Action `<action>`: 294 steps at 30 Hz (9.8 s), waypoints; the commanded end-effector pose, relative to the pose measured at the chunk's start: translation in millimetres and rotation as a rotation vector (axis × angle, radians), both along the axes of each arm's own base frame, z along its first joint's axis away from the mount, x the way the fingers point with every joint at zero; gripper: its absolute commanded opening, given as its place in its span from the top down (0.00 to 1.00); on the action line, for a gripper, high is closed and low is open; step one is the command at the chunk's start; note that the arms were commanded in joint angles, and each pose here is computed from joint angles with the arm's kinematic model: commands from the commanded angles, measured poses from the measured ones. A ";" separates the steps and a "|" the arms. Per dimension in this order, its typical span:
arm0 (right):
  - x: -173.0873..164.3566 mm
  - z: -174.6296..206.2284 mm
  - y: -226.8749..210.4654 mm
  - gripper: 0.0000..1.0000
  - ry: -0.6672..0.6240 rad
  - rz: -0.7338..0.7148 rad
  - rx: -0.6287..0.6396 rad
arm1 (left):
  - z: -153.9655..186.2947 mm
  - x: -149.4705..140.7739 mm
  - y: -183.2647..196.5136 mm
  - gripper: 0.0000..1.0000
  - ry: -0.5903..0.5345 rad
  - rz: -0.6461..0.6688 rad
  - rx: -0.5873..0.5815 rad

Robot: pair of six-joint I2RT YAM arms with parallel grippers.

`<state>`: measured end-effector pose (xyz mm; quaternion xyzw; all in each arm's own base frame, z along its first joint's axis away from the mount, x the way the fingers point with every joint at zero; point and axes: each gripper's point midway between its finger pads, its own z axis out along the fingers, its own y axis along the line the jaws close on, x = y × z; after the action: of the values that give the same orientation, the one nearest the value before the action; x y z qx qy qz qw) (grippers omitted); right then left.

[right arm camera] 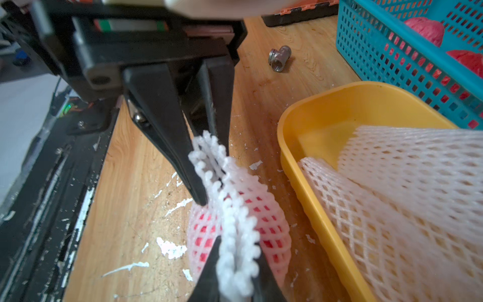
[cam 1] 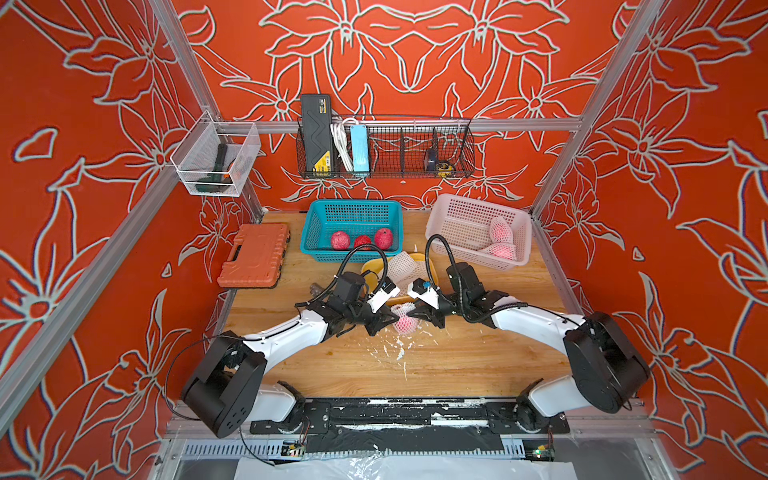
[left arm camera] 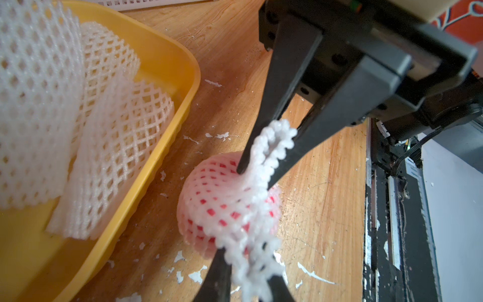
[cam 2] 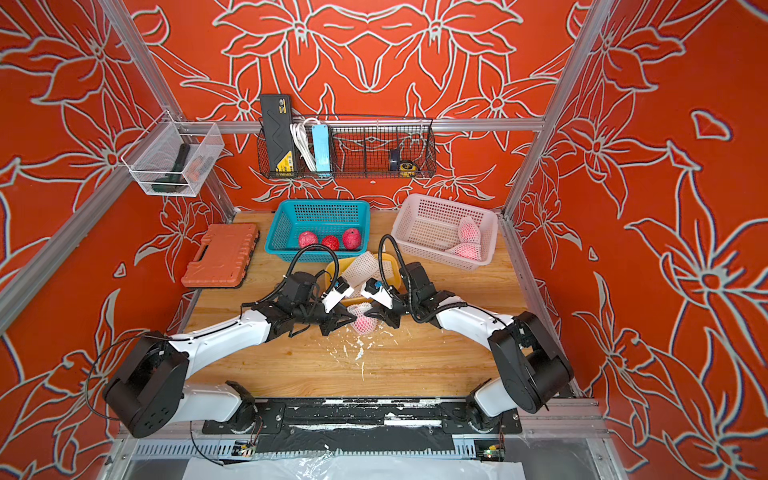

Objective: Remove foam nets from apples
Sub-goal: Remove the foam net from the apple, then place the foam net into the storage box, then pick up the apple from the center of the board.

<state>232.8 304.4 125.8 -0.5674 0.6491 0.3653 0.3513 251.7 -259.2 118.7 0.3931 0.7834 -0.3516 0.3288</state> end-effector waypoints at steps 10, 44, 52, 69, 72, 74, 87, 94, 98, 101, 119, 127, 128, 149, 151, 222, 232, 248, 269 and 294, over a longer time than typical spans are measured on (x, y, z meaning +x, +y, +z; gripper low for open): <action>-6.3 13.9 8.3 0.85 0.033 0.035 0.079 | 19.0 0.5 -4.6 0.60 -0.044 -0.002 -0.036; -1.1 -22.0 -8.0 0.31 -0.016 -0.047 -0.017 | 10.8 -3.0 -11.7 0.90 -0.055 -0.037 -0.080; -6.7 -14.1 3.2 0.33 0.006 0.043 0.029 | 18.8 -17.1 -13.7 0.90 -0.083 -0.097 -0.129; -9.1 5.5 10.4 0.70 -0.029 0.090 0.107 | 10.5 -13.7 -14.1 0.88 -0.077 -0.090 -0.099; -8.2 8.0 11.6 0.77 -0.030 0.089 0.110 | 9.9 -12.0 -13.3 0.84 -0.080 -0.081 -0.092; -6.8 9.0 12.5 0.83 -0.025 0.084 0.112 | 11.0 -10.0 -12.6 0.77 -0.084 -0.071 -0.087; -7.5 6.6 13.3 0.85 -0.009 0.092 0.109 | -13.2 4.0 -1.5 0.28 -0.095 0.005 0.018; -6.5 14.8 15.9 0.85 -0.014 0.091 0.118 | -3.0 9.5 -15.3 0.45 -0.111 -0.037 -0.042; -4.6 16.6 17.1 0.85 -0.009 0.081 0.088 | 3.5 5.1 -17.9 0.56 -0.118 -0.054 -0.071; -5.2 17.8 17.9 0.85 0.005 0.079 0.076 | 11.2 4.0 -17.7 0.59 -0.137 -0.049 -0.094; 0.8 11.2 -10.3 0.36 -0.003 -0.040 -0.012 | 9.8 -4.3 -12.1 0.88 -0.129 -0.047 -0.087; -11.5 -2.8 -30.7 0.34 -0.009 -0.033 -0.052 | 15.6 -6.2 -12.5 0.89 -0.144 -0.056 -0.098; -12.2 -3.7 -30.7 0.36 -0.010 -0.023 -0.053 | 16.9 -6.3 -12.6 0.89 -0.147 -0.057 -0.102; -11.1 19.1 -1.7 0.96 0.008 0.093 0.105 | 7.5 -10.2 -18.5 0.90 -0.110 -0.074 -0.099; -13.6 16.8 1.9 0.97 0.020 0.108 0.102 | 7.9 -8.7 -19.9 0.90 -0.112 -0.069 -0.098; 10.2 58.5 -23.2 0.97 -0.103 -0.172 -0.026 | 110.5 18.1 3.7 0.20 -0.375 0.119 -0.093; 82.5 66.8 -68.3 0.97 -0.435 -0.381 -0.389 | 118.5 52.9 55.7 0.03 -0.391 0.377 -0.050; 93.8 16.5 -16.4 0.55 -0.373 -0.127 -0.410 | 68.0 47.8 83.5 0.03 -0.362 0.425 0.100; 75.1 84.0 -75.0 0.15 -0.334 -0.474 -0.350 | 4.2 -27.3 -3.9 0.03 -0.181 -0.002 0.077; 68.7 83.6 -101.2 0.03 -0.401 -0.509 -0.355 | -67.4 24.8 -55.6 0.28 -0.088 -0.052 0.161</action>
<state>303.1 201.7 216.3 -0.4886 0.7465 0.0252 0.4509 280.1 -310.1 47.4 0.4393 0.7959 -0.2672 0.3196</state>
